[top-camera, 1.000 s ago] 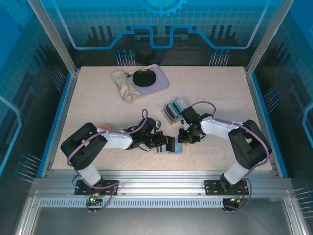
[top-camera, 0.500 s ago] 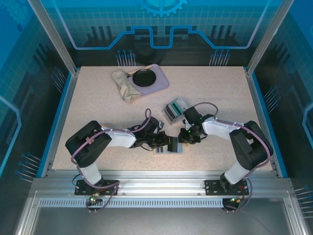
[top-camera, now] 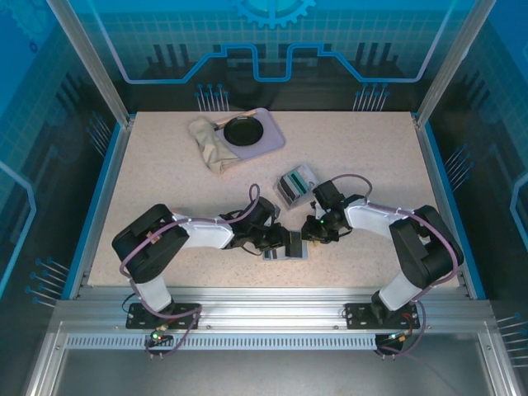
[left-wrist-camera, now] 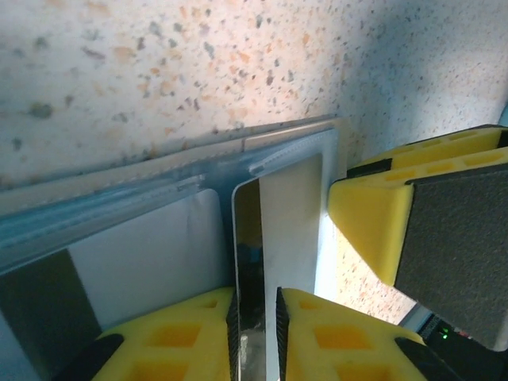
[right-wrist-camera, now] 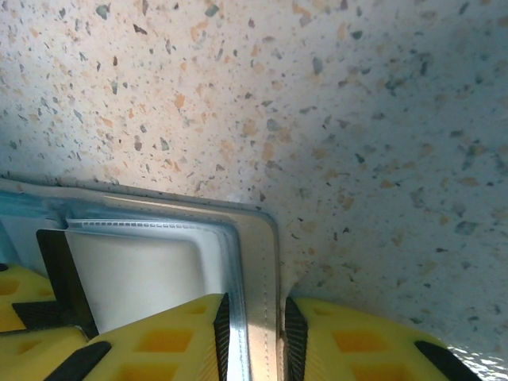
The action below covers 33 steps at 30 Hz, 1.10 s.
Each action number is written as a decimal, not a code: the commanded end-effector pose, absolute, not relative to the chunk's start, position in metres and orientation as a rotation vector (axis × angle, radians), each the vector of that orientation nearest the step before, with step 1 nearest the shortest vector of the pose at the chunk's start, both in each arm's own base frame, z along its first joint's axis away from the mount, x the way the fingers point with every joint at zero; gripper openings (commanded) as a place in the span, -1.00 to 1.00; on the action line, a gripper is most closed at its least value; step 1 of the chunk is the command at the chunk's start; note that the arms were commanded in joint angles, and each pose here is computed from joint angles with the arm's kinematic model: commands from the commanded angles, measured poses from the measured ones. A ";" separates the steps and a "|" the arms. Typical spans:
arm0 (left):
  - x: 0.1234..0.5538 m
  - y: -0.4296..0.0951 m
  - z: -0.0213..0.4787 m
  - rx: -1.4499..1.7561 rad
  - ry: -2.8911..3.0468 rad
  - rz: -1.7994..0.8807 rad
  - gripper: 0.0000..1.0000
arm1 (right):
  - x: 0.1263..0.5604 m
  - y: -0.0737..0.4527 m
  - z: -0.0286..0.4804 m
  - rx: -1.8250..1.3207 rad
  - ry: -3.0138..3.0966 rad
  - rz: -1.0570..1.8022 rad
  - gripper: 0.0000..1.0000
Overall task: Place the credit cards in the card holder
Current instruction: Insert the credit card into the card slot.
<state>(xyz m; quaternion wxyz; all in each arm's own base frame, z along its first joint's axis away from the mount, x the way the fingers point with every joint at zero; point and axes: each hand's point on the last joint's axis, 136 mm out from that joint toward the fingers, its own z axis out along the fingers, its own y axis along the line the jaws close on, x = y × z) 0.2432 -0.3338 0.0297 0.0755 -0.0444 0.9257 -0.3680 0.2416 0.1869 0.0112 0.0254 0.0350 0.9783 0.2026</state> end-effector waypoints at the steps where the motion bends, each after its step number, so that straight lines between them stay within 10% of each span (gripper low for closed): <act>1: 0.236 -0.323 0.027 -0.099 2.811 -1.008 -0.66 | 0.223 0.200 -0.006 0.087 3.085 0.740 -0.45; 16: 0.235 -0.346 0.021 -0.116 2.840 -1.103 -1.00 | 0.218 0.209 -0.008 0.137 3.089 0.852 -0.49; 33: 0.233 -0.289 0.021 -0.135 2.870 -0.784 -0.44 | 0.238 0.185 0.010 0.158 3.040 0.724 -0.41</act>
